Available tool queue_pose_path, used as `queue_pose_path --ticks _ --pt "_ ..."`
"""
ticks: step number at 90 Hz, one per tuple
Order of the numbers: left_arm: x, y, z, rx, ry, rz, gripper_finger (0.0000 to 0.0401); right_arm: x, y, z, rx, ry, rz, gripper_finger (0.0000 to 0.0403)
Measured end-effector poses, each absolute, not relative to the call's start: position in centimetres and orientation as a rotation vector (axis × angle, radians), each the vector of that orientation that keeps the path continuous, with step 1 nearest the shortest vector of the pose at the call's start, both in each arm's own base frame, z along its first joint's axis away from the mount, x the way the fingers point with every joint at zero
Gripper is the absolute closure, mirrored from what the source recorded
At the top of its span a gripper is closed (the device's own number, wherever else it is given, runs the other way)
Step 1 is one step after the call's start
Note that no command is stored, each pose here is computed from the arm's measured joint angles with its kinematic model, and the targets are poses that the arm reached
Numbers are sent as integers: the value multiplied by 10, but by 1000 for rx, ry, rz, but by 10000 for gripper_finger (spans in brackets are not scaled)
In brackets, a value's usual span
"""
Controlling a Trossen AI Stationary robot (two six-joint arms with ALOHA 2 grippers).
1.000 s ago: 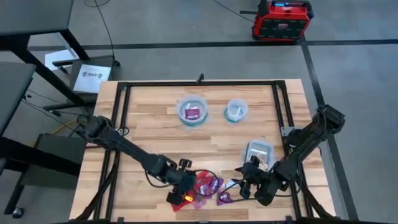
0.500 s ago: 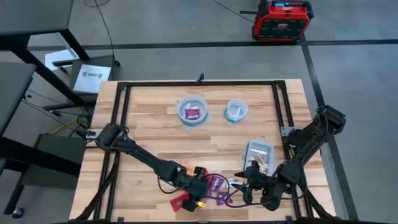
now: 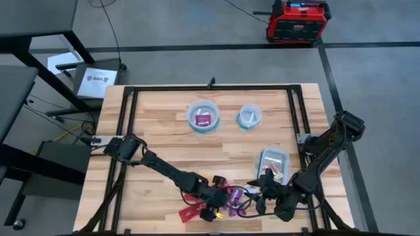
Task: Sort candy
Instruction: Put the violet candy into the big circular transparent bin
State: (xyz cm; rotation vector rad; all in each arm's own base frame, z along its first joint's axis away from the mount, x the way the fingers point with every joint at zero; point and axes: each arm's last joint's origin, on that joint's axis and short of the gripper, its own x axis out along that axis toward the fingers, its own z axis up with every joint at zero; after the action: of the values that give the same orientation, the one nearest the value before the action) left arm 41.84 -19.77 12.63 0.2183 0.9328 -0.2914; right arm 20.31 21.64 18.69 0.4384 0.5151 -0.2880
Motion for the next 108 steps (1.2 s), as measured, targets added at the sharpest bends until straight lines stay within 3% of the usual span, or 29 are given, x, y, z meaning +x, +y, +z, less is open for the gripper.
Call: queue_pose_path --ticks 13,38,50,61,88,108 --pt "421 -201 142 250 939 -304 395 203 216 187 434 518 -289 188" --pt "409 -215 218 331 970 -382 401 202 215 186 416 527 -297 188" --pt "392 -199 247 451 1021 -260 401 204 213 185 415 528 -305 188" --pt "375 -158 277 525 1055 -51 400 205 211 185 407 530 -312 188" --pt "342 5 307 287 922 318 400 214 202 185 351 535 -334 188" --pt "333 90 291 46 858 326 378 221 194 185 310 540 -353 188"
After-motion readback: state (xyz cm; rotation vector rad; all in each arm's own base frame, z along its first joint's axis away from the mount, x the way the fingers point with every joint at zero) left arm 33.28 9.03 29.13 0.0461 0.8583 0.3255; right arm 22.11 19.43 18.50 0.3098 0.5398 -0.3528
